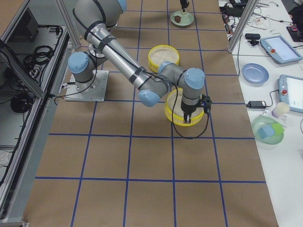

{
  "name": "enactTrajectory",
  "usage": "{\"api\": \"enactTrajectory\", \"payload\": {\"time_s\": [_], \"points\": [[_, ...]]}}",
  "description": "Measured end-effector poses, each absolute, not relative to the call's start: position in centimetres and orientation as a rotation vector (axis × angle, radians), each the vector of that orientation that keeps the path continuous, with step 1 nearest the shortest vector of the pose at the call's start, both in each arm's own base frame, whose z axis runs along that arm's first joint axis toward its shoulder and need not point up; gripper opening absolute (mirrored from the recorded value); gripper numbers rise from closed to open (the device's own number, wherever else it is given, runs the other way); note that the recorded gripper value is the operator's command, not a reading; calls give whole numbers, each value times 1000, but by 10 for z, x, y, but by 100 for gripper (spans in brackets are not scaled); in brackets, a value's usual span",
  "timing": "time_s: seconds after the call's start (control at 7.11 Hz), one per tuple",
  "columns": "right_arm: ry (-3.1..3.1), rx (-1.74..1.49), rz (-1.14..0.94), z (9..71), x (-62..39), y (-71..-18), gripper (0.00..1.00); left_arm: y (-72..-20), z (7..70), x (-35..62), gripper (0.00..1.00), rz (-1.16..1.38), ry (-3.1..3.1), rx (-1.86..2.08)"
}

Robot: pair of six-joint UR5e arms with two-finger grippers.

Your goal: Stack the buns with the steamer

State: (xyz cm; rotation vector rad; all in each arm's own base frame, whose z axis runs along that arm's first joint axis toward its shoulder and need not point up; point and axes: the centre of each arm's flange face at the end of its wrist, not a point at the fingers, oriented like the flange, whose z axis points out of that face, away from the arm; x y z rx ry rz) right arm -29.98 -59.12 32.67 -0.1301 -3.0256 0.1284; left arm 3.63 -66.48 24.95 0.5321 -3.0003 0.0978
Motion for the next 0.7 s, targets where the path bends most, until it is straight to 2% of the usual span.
{"api": "enactTrajectory", "payload": {"time_s": [0.28, 0.7], "points": [[-3026, -181, 129, 343, -293, -586, 0, -659, 297, -26, 0, 112, -2972, 607], [-3038, -262, 110, 355, -285, -580, 0, -633, 320, -175, 0, 69, -2856, 720]]}}
